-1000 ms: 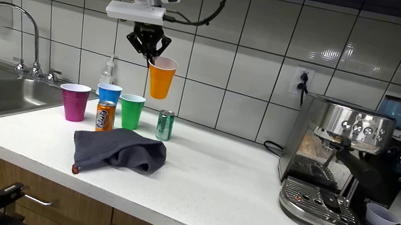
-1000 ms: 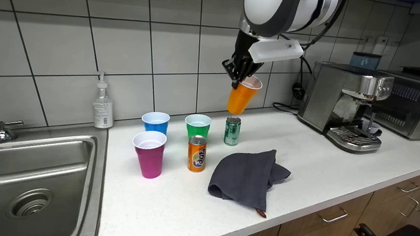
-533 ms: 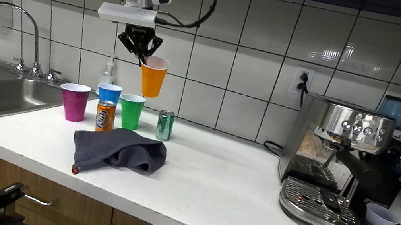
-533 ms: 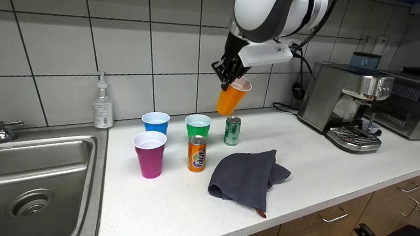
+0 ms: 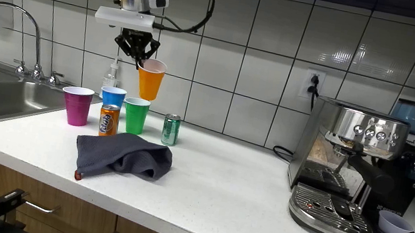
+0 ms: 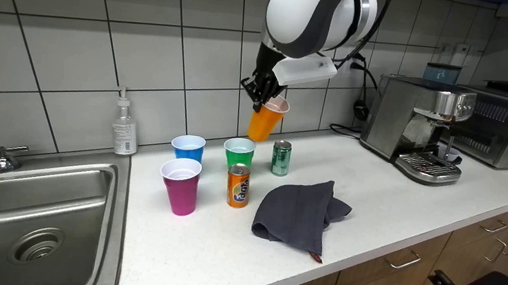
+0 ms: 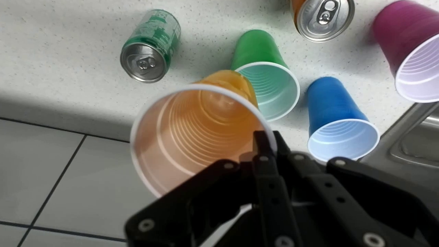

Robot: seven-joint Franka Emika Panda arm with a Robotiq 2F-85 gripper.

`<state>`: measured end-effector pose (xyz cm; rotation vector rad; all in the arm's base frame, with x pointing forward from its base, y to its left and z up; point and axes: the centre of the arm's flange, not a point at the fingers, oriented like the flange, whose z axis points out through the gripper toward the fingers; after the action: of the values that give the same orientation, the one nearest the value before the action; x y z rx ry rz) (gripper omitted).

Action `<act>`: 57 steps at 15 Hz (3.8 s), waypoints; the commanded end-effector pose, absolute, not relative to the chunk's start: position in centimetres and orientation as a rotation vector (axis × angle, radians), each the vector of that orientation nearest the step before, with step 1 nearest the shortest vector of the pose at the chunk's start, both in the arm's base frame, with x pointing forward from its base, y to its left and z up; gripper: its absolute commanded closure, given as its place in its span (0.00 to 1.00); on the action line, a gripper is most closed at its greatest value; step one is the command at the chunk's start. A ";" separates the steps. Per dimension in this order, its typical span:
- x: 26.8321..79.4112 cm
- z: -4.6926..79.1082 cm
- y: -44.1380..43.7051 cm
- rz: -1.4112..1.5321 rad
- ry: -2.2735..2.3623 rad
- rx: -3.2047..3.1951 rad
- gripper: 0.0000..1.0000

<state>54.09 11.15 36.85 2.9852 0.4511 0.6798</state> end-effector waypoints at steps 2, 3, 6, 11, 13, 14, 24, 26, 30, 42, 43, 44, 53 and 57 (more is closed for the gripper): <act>55.9 36.6 12.6 0.701 0.457 2.988 0.99; 56.1 36.6 12.9 0.700 0.459 2.990 0.99; 56.7 36.4 13.6 0.706 0.476 2.990 0.99; 57.1 35.9 14.6 0.703 0.507 2.989 0.99; 57.2 35.6 14.9 0.695 0.513 2.991 0.99; 57.2 35.4 15.0 0.690 0.515 2.992 0.99; 57.7 33.8 15.6 0.644 0.529 2.998 0.99; 57.8 33.6 15.7 0.631 0.527 2.997 0.99; 58.0 32.9 15.8 0.609 0.531 2.988 0.99; 58.4 32.9 16.4 0.497 0.555 2.959 0.99; 58.3 32.9 16.5 0.487 0.557 2.959 0.99; 58.3 32.9 16.6 0.478 0.558 2.959 0.99; 58.5 32.1 16.8 0.431 0.546 2.954 0.70; 58.7 31.9 16.6 0.431 0.536 2.949 0.48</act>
<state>57.93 16.24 31.58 2.9725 0.5664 0.4465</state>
